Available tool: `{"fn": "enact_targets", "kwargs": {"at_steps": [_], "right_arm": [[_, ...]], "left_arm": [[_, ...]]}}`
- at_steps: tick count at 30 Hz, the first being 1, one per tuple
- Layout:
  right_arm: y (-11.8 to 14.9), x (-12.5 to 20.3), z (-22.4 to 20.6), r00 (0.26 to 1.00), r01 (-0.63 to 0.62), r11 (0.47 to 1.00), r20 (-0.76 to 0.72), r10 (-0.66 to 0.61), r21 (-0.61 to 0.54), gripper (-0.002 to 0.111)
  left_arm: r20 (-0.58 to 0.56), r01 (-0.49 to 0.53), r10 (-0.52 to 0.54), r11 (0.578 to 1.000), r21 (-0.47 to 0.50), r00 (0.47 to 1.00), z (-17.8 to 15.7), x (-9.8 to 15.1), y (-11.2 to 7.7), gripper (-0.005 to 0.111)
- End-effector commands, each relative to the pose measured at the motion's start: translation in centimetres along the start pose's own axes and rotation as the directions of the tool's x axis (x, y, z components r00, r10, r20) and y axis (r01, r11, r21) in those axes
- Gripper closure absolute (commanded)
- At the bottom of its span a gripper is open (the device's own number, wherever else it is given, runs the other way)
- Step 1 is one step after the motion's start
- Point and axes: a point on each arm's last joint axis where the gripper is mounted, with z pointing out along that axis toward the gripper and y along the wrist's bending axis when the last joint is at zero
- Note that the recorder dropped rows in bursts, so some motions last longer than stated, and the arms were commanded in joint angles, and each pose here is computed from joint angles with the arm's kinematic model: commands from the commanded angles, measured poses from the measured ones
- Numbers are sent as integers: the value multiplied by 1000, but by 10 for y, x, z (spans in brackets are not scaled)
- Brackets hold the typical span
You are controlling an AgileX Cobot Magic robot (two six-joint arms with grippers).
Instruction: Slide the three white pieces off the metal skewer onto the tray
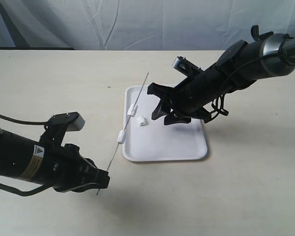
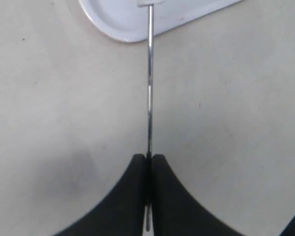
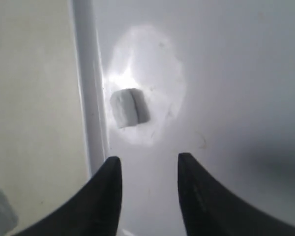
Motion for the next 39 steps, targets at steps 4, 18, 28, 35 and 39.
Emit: {"fn": "enact_targets", "kwargs": {"at_steps": [4,18,28,35,39], "right_arm": [[23,3,-19,996,83,990,-11,-85,-117,72],[47,6,-27,993,117,968,34,-112,-222,72],[47,6,-26,994,111,969,39,-105,-221,75],[47,6,-26,993,117,969,36,-112,-218,76],[47,6,-26,993,117,969,39,-111,-215,76]], "left_arm": [[16,6,-6,1000,-16,1000,2,-7,2,107],[-2,2,-2,997,83,1000,3,-19,-10,107],[-9,2,-2,995,96,1000,3,-18,-12,107],[2,2,-3,997,74,1000,3,-19,-10,107],[5,2,-3,998,70,1000,4,-19,-9,107]]}}
